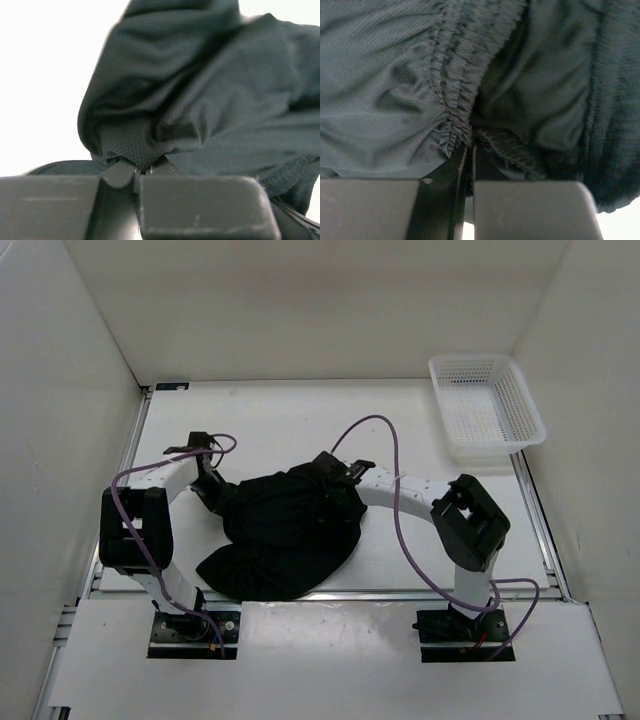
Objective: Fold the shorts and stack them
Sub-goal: Flatten the shorts out
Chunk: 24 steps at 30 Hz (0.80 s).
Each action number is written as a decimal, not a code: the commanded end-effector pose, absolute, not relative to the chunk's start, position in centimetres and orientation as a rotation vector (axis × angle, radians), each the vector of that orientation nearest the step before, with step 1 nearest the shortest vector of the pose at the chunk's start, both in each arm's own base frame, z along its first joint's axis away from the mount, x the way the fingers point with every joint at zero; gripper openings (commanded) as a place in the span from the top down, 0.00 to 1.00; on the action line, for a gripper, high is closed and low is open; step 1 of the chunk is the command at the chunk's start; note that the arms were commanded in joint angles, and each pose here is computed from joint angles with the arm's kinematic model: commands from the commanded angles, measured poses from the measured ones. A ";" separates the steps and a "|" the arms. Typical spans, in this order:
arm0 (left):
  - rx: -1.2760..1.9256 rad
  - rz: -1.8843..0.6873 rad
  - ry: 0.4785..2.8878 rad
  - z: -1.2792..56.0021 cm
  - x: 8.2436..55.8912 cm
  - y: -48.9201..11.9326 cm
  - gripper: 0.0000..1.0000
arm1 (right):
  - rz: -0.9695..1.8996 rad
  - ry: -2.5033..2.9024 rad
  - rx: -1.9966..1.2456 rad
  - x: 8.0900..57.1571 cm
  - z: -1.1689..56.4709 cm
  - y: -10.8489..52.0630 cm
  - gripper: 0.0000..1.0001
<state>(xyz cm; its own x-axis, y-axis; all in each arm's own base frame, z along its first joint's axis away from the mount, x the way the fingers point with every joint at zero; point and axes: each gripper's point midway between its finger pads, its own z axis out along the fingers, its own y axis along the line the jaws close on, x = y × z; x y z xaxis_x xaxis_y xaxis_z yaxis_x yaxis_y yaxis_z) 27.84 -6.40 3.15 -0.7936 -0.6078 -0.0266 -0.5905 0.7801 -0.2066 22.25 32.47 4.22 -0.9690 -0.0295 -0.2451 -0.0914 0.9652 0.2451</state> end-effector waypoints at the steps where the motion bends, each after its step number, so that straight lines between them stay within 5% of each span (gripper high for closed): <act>1: -0.884 -0.368 2.763 6.6 31.5 -6.9 0.90 | 0.402 2.729 -0.039 25.9 8.4 32.8 1.00; 5: -0.852 -0.371 2.715 10.5 34.4 -6.8 0.90 | 0.413 2.567 -0.020 30.9 14.5 30.9 1.00; 11: -0.665 -0.436 2.414 27.5 41.9 -6.6 0.90 | 0.607 2.179 0.085 39.2 32.3 26.2 1.00; 16: -0.524 -0.537 2.158 39.8 41.2 -6.5 0.90 | 0.664 1.928 0.055 37.5 42.8 22.2 1.00; 24: -0.438 -0.604 1.986 44.2 34.9 -6.3 0.90 | 0.699 1.717 0.043 29.8 47.4 17.4 1.00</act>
<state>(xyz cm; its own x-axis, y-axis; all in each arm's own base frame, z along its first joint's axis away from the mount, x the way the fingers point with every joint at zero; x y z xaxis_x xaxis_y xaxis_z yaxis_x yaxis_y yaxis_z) 35.67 -10.50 44.24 -0.5665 -0.5252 -0.6350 0.0396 0.7524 -0.6575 29.92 21.67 46.44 -0.4064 0.3749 -0.8333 -0.4034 0.7447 0.5317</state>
